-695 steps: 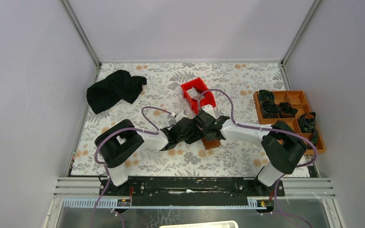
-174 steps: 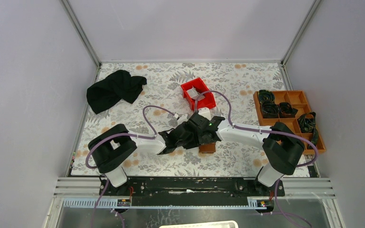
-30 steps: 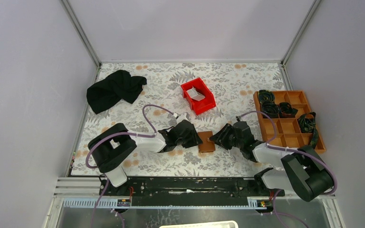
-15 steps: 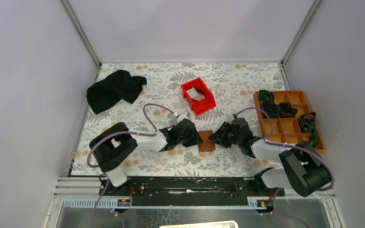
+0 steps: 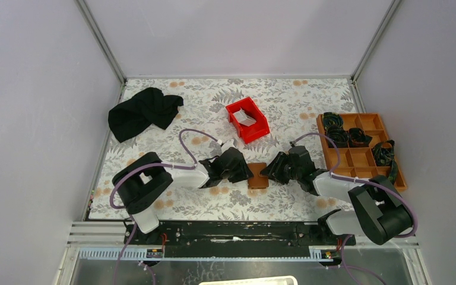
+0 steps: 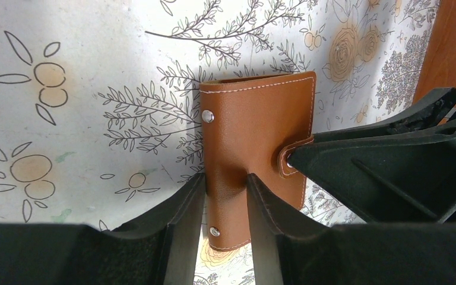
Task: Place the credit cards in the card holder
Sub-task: Close the card holder at the center of the board.
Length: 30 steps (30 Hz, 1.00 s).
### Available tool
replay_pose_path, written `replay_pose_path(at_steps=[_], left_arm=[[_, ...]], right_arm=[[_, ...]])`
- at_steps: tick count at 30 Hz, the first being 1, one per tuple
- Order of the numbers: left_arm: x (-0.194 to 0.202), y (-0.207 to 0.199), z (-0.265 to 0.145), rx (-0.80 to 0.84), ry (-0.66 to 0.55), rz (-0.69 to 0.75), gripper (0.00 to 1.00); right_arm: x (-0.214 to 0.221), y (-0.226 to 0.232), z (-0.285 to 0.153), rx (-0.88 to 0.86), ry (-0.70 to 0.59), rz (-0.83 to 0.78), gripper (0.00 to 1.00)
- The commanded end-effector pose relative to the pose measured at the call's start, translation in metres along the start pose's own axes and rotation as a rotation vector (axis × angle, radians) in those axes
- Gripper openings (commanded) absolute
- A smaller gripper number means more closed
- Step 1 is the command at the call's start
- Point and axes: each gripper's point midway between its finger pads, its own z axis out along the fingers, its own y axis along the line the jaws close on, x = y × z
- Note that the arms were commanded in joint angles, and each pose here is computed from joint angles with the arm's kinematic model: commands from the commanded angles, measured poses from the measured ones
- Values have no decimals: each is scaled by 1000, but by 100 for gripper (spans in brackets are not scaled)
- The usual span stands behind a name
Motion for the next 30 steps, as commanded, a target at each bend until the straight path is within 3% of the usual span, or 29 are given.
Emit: replay_pose_path(at_steps=[1,30], left_arm=[[34,85,3,-278,108,59,40],[40,87,8,-288,135,57,39]], right_arm=[[27,-37,0,119,92,16,45],[33,-64,3,241,76,-32,33]])
